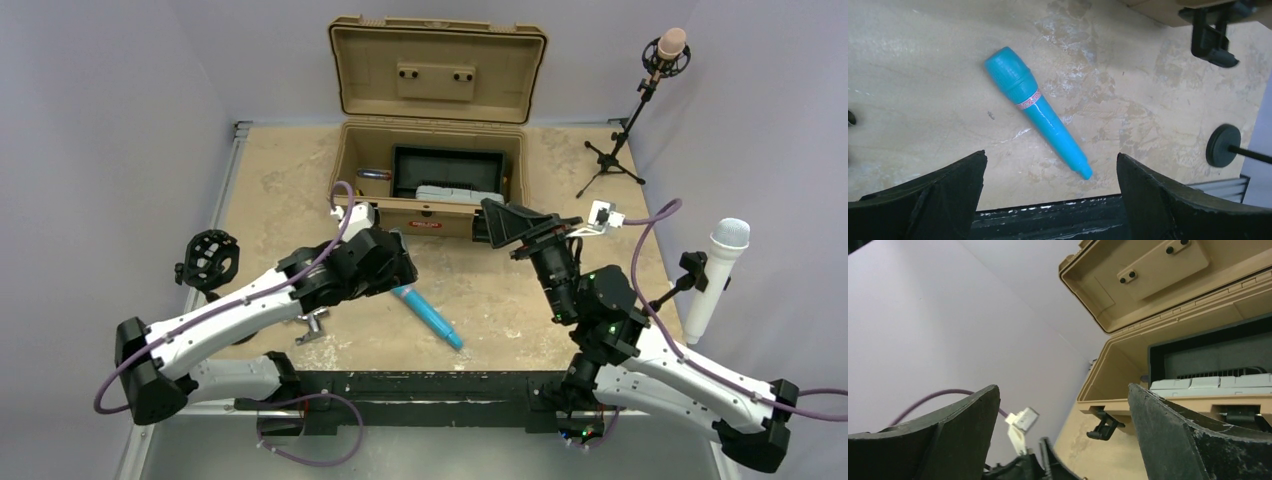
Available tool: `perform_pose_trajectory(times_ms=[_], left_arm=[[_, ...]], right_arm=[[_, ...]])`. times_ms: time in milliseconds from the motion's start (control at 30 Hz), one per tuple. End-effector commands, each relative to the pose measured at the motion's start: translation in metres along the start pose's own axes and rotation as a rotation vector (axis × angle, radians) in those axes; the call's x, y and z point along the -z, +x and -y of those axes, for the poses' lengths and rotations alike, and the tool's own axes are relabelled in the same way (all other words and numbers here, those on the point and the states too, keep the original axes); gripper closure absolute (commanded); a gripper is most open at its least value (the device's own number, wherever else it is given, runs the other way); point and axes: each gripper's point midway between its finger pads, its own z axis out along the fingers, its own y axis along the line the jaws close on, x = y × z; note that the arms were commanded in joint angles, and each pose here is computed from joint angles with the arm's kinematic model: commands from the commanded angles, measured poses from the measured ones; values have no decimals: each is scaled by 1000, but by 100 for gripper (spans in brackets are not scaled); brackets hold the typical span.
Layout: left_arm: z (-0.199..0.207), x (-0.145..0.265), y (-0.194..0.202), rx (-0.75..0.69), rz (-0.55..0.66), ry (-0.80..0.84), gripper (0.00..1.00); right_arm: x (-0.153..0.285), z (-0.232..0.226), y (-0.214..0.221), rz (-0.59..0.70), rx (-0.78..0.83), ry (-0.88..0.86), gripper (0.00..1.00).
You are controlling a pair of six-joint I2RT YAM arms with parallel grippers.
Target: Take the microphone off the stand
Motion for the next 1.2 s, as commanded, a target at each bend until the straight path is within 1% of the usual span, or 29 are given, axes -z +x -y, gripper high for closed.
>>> perform_pose_trajectory(times_ms=[0, 200, 233, 300, 367, 467, 633, 833, 933, 1033, 1100, 1167], left_arm=[[8, 34, -22, -176, 82, 145, 1], [31, 94, -44, -295, 194, 437, 2], [33, 107, -50, -308, 218, 472, 1], [29, 126, -60, -323, 253, 487, 2], [17, 140, -70, -338, 280, 450, 3], [-12, 160, -91, -322, 343, 340, 6], [-64, 198, -126, -286, 476, 169, 7], [-96, 229, -144, -287, 549, 98, 7], [-115, 242, -153, -268, 584, 30, 7], [-134, 253, -160, -271, 609, -44, 7], [-143, 261, -163, -267, 620, -74, 7], [-151, 268, -166, -267, 629, -93, 7]], right_arm=[[-5, -7, 8, -12, -16, -29, 1], [-11, -13, 27, -70, -13, -53, 1], [-13, -15, 31, -82, -13, -58, 1], [-16, -19, 36, -98, -11, -67, 1], [-21, -24, 42, -117, -1, -78, 1], [-27, -30, 53, -156, 20, -93, 1], [-34, -35, 83, -237, 35, -130, 1], [-42, -46, 107, -309, 82, -181, 1], [-42, -58, 120, -360, 97, -257, 1], [-38, -82, 138, -424, 42, -367, 1], [-33, -107, 156, -483, -30, -454, 2], [-22, -142, 170, -536, -113, -563, 2]])
